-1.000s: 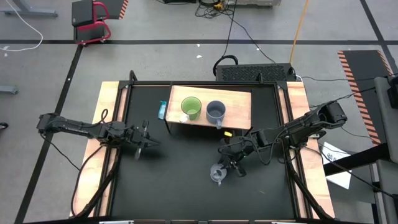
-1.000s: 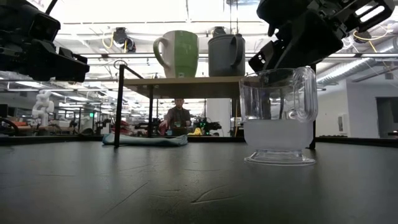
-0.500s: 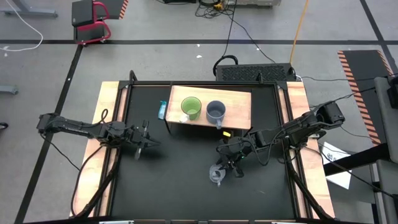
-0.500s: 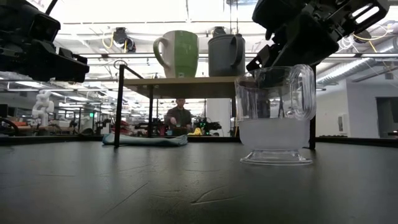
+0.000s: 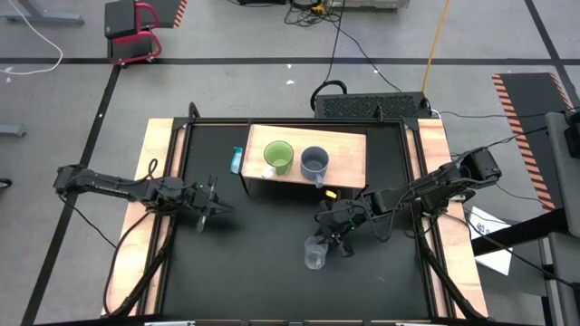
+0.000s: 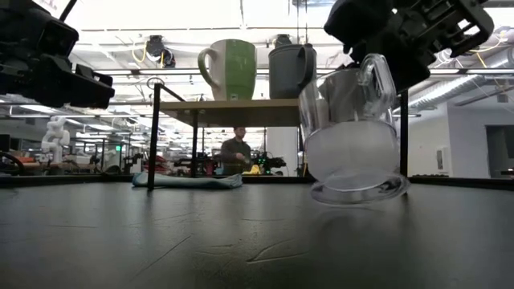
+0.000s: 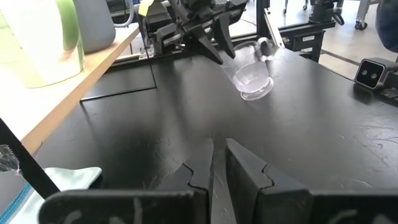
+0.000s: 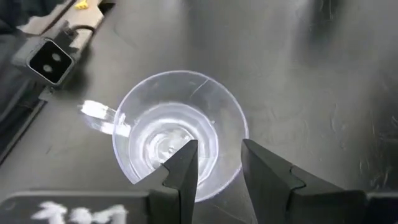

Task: Stack small to large cups/mugs on shelf
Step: Put the transparent cup on the shelf

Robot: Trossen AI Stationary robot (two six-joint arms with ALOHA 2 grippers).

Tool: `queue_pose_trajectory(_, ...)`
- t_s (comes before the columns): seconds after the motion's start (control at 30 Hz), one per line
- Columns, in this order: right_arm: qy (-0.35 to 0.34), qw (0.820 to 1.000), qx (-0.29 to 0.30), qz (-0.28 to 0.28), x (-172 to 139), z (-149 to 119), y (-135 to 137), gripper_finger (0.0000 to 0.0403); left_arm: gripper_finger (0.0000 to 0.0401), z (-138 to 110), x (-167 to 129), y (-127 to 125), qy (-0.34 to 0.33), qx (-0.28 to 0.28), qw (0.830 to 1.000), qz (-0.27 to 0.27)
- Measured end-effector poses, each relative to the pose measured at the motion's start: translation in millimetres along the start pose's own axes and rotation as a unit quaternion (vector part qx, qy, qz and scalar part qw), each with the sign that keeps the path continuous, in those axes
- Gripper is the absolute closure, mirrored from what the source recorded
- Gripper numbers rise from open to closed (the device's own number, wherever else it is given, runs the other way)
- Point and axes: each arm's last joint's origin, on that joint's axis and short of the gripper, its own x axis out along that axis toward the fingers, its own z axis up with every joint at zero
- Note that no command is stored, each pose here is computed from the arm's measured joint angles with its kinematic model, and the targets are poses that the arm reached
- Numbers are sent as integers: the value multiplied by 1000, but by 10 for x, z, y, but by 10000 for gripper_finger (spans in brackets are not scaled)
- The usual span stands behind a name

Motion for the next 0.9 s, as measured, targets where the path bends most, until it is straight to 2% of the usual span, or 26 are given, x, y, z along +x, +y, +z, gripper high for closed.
queue_pose_trajectory(0.37,-3,1000,-11,9,6,6,52,287,359,-4,0,-1,2,1,1000,0)
queue_pose_trajectory(0.9,-23,998,-48,37,27,35,263,287,359,-3,0,0,1,-3,1000,0)
